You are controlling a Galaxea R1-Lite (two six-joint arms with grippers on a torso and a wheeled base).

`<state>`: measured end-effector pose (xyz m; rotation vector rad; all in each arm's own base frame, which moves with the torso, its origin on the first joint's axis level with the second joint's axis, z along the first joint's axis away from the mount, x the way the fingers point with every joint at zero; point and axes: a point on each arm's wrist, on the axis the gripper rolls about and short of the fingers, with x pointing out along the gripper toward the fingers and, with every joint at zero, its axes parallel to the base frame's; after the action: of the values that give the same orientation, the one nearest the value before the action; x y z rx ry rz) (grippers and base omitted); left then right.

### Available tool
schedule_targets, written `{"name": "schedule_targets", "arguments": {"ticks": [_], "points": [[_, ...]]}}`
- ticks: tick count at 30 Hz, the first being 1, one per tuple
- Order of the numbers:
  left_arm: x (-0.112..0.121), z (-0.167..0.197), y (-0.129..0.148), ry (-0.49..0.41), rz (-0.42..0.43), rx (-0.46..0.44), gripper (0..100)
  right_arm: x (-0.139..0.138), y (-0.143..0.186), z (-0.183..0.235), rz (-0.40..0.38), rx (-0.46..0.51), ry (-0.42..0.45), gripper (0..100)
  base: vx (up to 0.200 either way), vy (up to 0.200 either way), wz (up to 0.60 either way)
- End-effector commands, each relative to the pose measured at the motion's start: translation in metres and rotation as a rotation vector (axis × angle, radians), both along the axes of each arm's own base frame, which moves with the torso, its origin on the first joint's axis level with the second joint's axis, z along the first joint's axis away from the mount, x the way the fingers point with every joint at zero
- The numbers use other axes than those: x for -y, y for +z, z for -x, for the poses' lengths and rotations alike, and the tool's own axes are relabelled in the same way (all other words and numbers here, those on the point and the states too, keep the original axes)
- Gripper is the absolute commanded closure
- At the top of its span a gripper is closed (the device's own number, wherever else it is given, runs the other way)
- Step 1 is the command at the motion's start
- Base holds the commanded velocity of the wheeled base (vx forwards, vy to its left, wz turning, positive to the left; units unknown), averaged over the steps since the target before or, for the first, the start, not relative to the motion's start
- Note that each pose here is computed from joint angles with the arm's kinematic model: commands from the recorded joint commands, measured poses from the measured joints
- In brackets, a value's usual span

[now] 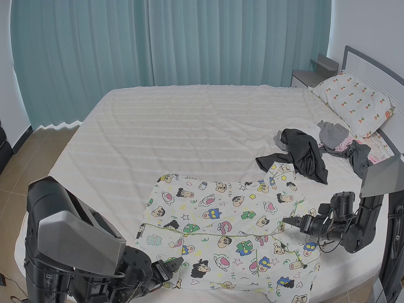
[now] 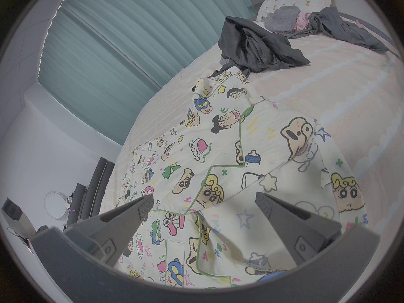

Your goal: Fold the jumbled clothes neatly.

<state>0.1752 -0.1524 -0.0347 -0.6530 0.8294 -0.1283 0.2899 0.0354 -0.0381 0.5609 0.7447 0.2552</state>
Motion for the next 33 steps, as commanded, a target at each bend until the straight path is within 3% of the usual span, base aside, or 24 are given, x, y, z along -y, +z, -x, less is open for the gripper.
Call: {"name": "schedule_targets", "arguments": {"ticks": [1, 9, 23, 24, 33], "points": [[0.001, 0.007, 0.0, -0.023, -0.007, -0.011, 0, 0.0, -0.001, 0.0, 0.001, -0.002, -0.001, 0, 0.0, 0.0, 0.0], [0.007, -0.01, 0.0, 0.015, 0.043, 0.03, 0, 0.0, 0.0, 0.0, 0.0, 0.0, -0.001, 0, 0.0, 0.0, 0.0], [0.013, -0.014, -0.01, 0.018, 0.036, 0.023, 0, 0.0, -0.002, 0.0, 0.001, -0.005, -0.001, 0, 0.0, 0.0, 0.0], [0.013, -0.015, -0.01, 0.018, 0.038, 0.026, 100, 0.0, -0.001, 0.0, 0.001, -0.003, -0.001, 0, 0.0, 0.0, 0.0], [0.002, -0.018, -0.013, 0.099, -0.009, 0.032, 100, 0.0, -0.002, 0.0, 0.001, -0.005, -0.001, 0, 0.0, 0.0, 0.0]]}}
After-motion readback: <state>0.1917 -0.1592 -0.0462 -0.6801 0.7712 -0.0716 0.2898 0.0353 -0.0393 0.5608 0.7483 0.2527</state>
